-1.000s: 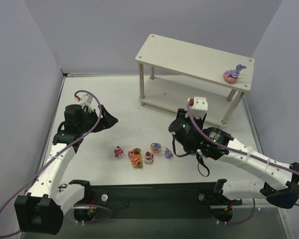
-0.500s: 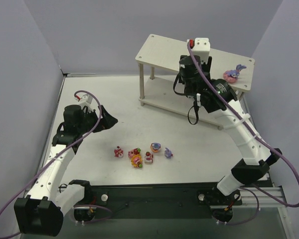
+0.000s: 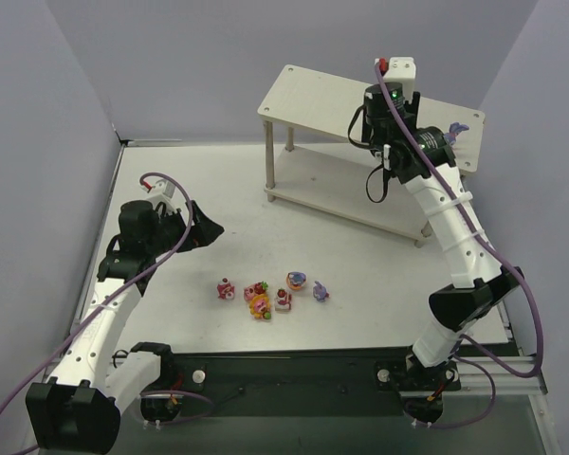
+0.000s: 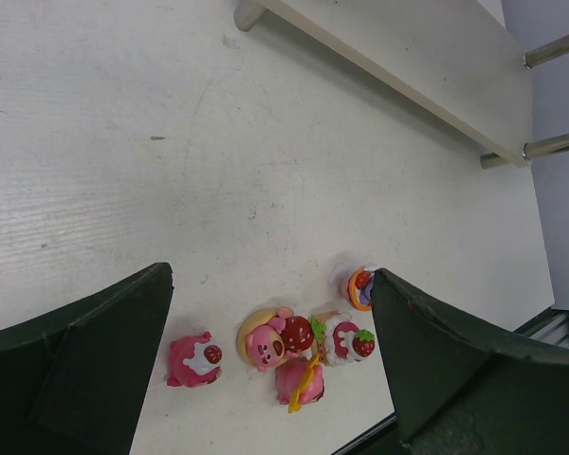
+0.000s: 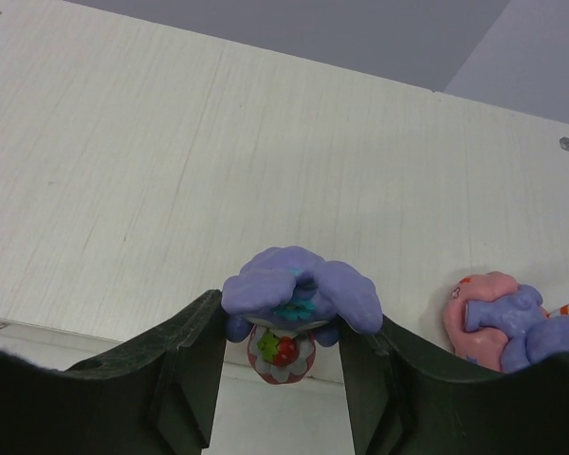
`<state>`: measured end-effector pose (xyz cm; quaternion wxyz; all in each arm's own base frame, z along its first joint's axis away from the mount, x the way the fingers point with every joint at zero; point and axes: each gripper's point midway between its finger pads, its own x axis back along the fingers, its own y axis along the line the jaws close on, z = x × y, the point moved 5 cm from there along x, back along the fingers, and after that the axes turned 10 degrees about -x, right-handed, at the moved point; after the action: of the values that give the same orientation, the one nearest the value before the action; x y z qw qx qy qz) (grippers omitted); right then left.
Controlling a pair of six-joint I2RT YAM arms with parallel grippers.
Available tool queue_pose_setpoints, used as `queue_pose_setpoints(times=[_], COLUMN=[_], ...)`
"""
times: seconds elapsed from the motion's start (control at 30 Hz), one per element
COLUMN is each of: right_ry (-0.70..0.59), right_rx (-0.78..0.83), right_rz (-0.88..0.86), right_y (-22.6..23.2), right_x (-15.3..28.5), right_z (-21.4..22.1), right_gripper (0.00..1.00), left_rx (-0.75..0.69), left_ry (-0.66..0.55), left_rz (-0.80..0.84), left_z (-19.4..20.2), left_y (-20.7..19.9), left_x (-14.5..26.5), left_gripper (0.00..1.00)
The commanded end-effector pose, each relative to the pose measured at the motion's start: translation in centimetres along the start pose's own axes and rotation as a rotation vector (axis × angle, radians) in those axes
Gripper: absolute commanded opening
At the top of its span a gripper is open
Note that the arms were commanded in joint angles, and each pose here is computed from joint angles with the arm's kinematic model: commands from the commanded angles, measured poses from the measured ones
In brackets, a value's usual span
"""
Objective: Place and organize the plastic toys onto the shelf
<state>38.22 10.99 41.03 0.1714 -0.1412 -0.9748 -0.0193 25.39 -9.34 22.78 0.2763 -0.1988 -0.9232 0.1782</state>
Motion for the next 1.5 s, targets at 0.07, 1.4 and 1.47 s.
queue_pose_setpoints(times=[0.07, 1.4, 1.47], right_ry=[-0.005, -0.025, -0.035], right_rx=[-0.015, -0.134, -0.115], right_rz=[-0.019, 0.001, -0.017], right_y=[-0.3, -1.4, -1.2], right_x=[-0.3, 0.4, 1.3], right_z=[-0.6, -0.9, -0.9], right_gripper=[0.0, 0.74, 0.75], left_rx=[-0.034, -0.039, -0.041], left_ry=[-0.042, -0.053, -0.055], left_rz=[0.027, -0.016, -0.019], left_z=[-1.2, -1.3, -1.3], left_y=[-0.6, -0.1, -0.1], left_x=[0.5, 0.7, 0.8], left_gripper=[0.96, 0.96, 0.96])
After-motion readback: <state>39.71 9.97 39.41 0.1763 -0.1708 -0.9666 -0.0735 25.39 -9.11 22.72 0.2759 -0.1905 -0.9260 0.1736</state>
